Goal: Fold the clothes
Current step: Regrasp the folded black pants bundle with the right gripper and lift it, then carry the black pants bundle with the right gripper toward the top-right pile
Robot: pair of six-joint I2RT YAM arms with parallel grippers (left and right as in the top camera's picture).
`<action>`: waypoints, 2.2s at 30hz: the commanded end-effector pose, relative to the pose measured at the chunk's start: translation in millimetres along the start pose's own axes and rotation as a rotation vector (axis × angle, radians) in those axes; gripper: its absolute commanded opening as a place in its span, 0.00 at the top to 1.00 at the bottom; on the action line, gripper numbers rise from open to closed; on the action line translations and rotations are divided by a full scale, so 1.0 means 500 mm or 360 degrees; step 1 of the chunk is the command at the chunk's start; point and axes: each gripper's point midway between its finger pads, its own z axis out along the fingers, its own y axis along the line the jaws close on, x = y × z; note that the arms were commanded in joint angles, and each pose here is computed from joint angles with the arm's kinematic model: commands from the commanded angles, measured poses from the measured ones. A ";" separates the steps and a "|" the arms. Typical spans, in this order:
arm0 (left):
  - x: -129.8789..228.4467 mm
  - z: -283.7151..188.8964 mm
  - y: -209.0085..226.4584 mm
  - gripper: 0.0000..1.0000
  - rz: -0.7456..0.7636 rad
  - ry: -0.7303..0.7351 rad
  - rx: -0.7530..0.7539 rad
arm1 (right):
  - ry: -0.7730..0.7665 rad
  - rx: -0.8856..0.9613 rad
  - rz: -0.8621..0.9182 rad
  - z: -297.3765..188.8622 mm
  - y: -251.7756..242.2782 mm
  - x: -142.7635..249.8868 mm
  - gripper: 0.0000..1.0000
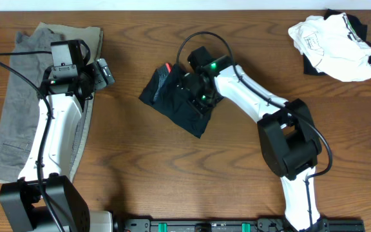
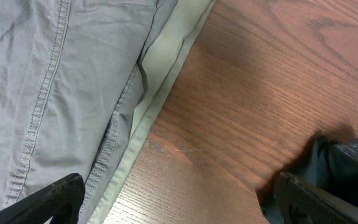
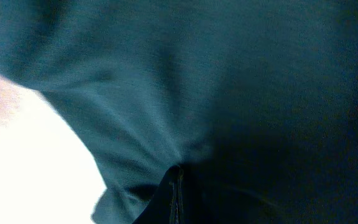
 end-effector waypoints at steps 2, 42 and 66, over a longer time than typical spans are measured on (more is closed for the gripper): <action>0.009 0.007 0.010 0.02 0.0017 0.0017 -0.0029 | 0.0048 0.0144 0.0101 0.024 -0.111 0.029 0.99; 0.010 0.007 0.009 0.02 0.0019 0.0022 -0.0029 | 0.0054 -0.0232 -0.0080 -0.025 0.045 0.037 0.42; 0.007 0.007 0.008 0.02 0.0018 0.0010 -0.0026 | 0.0072 0.0552 0.0252 0.061 -0.379 0.089 0.09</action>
